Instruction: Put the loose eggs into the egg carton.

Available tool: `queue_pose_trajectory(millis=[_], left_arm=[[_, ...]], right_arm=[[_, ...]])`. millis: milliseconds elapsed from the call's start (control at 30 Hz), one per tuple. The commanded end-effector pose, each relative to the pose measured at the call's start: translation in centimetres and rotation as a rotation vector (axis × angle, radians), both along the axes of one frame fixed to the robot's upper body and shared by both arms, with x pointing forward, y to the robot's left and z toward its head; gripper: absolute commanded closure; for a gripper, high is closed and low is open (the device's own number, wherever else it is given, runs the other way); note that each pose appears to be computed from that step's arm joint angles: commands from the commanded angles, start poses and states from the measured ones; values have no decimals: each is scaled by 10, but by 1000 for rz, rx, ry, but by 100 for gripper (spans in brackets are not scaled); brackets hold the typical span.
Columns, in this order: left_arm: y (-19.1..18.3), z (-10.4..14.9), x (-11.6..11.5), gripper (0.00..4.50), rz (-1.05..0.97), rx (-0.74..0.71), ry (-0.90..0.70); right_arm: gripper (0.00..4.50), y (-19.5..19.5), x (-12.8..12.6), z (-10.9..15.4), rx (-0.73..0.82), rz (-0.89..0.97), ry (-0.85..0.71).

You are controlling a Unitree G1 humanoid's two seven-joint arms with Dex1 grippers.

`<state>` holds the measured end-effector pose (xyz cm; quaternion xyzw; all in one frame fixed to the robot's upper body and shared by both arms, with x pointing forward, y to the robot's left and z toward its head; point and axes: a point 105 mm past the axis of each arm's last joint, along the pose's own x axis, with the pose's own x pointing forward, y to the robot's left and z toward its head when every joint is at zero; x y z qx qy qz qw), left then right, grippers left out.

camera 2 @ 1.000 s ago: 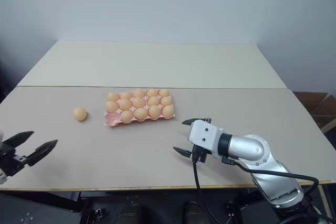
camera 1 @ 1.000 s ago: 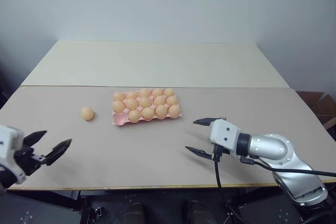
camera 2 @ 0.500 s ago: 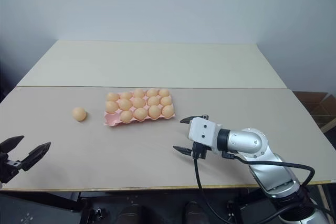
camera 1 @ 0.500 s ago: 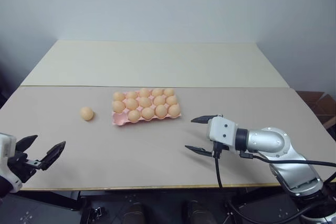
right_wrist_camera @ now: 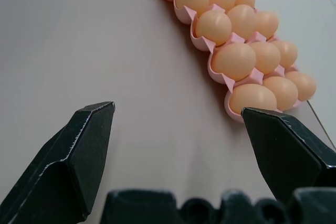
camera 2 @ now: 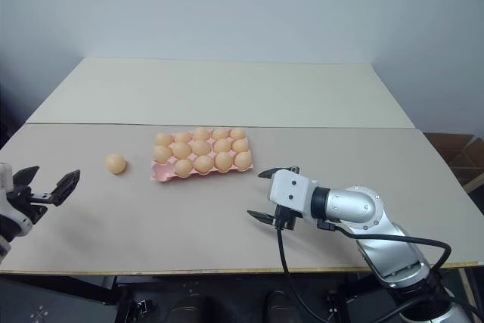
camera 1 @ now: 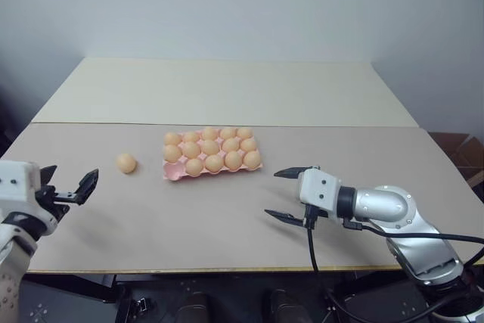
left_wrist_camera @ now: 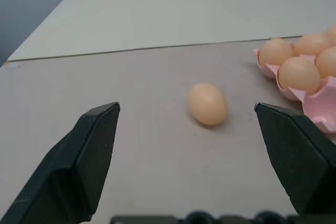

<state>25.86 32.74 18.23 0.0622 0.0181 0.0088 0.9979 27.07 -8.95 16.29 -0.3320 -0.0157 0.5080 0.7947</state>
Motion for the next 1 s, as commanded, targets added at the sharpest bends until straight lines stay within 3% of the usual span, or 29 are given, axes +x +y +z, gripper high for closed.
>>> queue_pose_trajectory(millis=[33, 267, 467, 1000], left_arm=[[-1, 11, 16, 2, -21, 31, -43], [-21, -7, 70, 2, -112, -32, -46], [-26, -23, 99, 2, -81, -85, -39], [-22, -64, 112, 2, -4, -139, 78]], right_arm=[[0, 4, -4, 9, 10, -1, -42], [0, 7, -4, 12, 17, -21, -52], [0, 5, -5, 13, 15, -52, -59], [0, 6, -6, 13, 14, -78, -65]])
